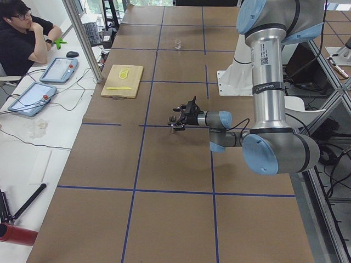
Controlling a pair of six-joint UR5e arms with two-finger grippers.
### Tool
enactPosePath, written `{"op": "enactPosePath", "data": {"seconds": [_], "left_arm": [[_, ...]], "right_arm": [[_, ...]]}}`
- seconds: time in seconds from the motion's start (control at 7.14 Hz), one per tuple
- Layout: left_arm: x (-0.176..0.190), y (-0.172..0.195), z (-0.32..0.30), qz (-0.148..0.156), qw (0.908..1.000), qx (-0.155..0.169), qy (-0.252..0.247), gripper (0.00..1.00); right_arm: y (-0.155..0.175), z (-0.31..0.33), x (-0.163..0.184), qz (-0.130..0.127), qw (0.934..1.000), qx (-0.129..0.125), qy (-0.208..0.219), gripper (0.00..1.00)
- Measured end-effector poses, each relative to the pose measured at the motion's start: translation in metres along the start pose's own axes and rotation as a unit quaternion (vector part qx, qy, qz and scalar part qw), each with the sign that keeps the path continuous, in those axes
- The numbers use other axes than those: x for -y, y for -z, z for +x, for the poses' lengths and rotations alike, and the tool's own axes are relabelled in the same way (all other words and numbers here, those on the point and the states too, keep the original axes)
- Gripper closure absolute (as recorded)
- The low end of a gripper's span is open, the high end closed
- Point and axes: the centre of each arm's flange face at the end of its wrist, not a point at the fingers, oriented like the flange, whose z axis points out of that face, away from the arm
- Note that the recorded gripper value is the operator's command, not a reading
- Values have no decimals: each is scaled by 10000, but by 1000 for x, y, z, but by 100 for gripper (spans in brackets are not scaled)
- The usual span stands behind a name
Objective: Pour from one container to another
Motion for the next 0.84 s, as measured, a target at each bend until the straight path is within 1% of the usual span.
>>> {"op": "enactPosePath", "data": {"seconds": [0.28, 0.84], "left_arm": [[-10, -4, -1, 0, 9999, 80, -83, 0], [-39, -16, 1, -159, 9992, 174, -315, 0]], "right_arm": [[0, 0, 0, -4, 10000, -5, -4, 0], [-2, 2, 0, -15, 10000, -8, -15, 0]]}}
